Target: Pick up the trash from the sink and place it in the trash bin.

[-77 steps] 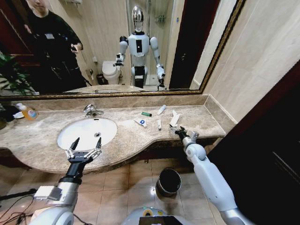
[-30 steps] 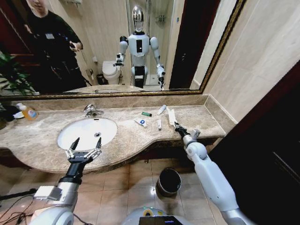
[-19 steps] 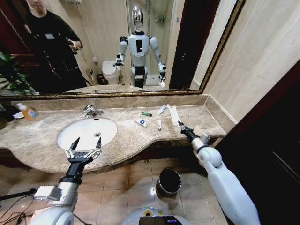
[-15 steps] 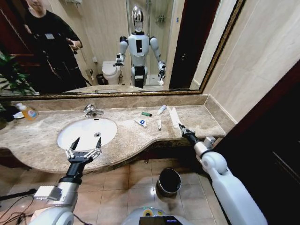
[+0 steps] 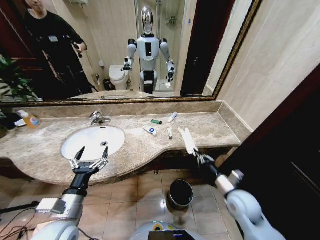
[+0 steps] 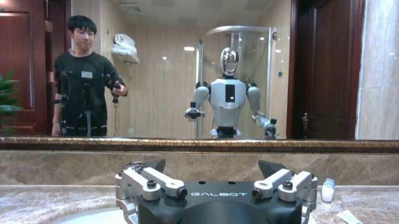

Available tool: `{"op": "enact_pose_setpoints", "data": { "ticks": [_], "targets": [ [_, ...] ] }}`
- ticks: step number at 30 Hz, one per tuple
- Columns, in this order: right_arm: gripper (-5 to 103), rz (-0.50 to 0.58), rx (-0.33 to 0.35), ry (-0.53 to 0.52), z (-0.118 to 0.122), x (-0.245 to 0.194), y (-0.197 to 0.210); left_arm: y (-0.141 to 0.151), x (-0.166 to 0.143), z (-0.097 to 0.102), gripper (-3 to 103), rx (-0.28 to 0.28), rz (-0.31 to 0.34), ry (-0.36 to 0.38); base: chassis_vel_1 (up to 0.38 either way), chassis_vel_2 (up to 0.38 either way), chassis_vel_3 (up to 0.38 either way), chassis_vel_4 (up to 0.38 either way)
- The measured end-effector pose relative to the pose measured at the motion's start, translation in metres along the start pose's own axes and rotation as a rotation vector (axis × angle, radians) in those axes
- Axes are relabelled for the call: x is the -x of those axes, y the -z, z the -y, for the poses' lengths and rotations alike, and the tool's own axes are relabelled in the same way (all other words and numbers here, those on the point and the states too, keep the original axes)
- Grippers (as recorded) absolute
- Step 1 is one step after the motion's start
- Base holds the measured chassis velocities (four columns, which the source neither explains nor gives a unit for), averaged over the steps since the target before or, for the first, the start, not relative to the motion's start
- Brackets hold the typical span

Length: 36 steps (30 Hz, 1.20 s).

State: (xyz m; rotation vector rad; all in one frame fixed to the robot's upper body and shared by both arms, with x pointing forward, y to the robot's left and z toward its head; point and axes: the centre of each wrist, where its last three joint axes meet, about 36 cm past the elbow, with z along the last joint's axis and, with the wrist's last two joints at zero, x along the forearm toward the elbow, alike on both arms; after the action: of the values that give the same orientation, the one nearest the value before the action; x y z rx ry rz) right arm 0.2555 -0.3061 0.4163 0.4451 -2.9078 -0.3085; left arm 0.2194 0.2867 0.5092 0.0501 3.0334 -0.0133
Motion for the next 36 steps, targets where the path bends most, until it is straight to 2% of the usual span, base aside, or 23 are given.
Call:
{"op": "enact_pose_setpoints", "data": {
  "ticks": [3, 11, 17, 21, 28, 36],
  "targets": [
    [0, -0.011, -0.006, -0.004, 0.000, -0.008, -0.012, 0.000, 0.000, 0.000, 100, 0.000, 0.000, 0.000, 0.000, 0.000, 0.000, 0.000],
    [0, -0.109, -0.023, -0.026, 0.014, -0.028, -0.088, 0.000, 0.000, 0.000, 100, 0.000, 0.000, 0.000, 0.000, 0.000, 0.000, 0.000],
    [0, -0.212, -0.033, -0.080, 0.034, -0.005, -0.155, 0.000, 0.000, 0.000, 100, 0.000, 0.000, 0.000, 0.000, 0.000, 0.000, 0.000],
    [0, -0.253, -0.036, -0.100, 0.044, 0.008, -0.177, 0.000, 0.000, 0.000, 100, 0.000, 0.000, 0.000, 0.000, 0.000, 0.000, 0.000],
    [0, -0.367, -0.044, -0.178, 0.068, 0.033, -0.246, 0.000, 0.000, 0.000, 100, 0.000, 0.000, 0.000, 0.000, 0.000, 0.000, 0.000],
    [0, -0.441, -0.042, -0.241, 0.086, 0.041, -0.287, 0.000, 0.000, 0.000, 100, 0.000, 0.000, 0.000, 0.000, 0.000, 0.000, 0.000]
  ]
}}
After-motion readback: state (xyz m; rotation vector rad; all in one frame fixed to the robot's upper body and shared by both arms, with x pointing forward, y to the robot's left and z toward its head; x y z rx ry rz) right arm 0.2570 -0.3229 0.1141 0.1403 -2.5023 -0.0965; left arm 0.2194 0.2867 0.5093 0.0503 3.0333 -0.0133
